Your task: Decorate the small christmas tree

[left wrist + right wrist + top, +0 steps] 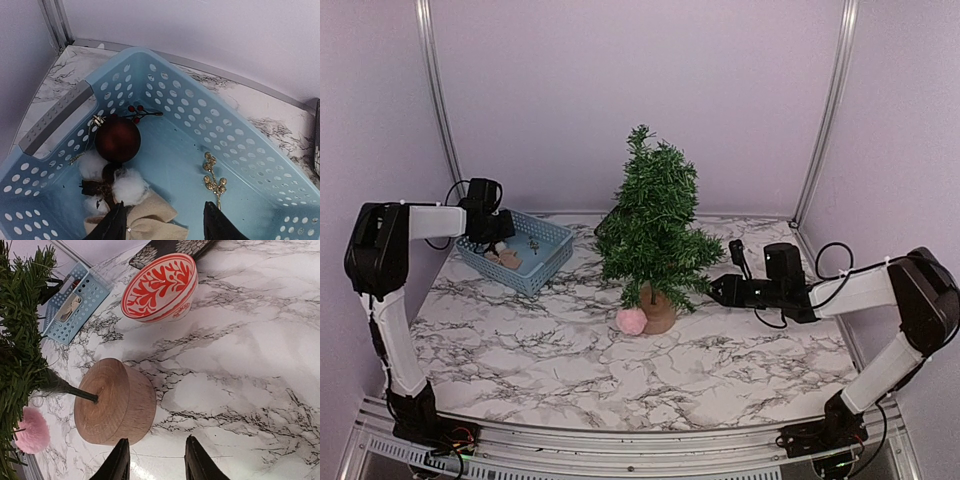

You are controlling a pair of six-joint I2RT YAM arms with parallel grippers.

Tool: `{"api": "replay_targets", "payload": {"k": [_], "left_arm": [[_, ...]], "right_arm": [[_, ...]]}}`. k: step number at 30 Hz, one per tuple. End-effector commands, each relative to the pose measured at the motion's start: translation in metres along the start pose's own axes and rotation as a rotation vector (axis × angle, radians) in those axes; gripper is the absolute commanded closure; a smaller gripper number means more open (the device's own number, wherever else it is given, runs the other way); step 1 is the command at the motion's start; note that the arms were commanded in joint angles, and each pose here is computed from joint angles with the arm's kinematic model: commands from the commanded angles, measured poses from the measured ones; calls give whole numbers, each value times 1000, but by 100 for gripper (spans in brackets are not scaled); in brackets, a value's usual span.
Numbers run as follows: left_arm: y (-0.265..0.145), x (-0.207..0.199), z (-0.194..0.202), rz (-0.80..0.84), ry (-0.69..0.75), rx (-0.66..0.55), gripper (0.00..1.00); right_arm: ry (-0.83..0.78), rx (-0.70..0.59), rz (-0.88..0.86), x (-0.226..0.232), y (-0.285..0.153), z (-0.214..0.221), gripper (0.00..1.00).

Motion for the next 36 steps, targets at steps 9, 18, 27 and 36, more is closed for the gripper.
{"api": "replay_targets", "payload": {"k": [9, 18, 27, 36], "left_arm": [[46, 33, -28, -76, 84, 34, 47], [70, 38, -9, -82, 84, 90, 48], [75, 27, 11, -13, 90, 203, 49], [64, 22, 36, 8, 123, 292, 58]], "right_arm": [[-3, 6, -2, -7, 9, -9, 63], [3, 18, -6, -10, 15, -7, 63], [3, 18, -8, -11, 18, -10, 63], [-1, 21, -15, -9, 17, -11, 63]]}}
Point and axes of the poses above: each gripper's point midway between its finger pads, its own y axis out along the fingers, its own x axis along the line the jaws close on, z = x × y, the point moved 1 cm from there along -y, back along the fingers, and after that the axes turned 1 degree about -y, right-handed, at the moved point
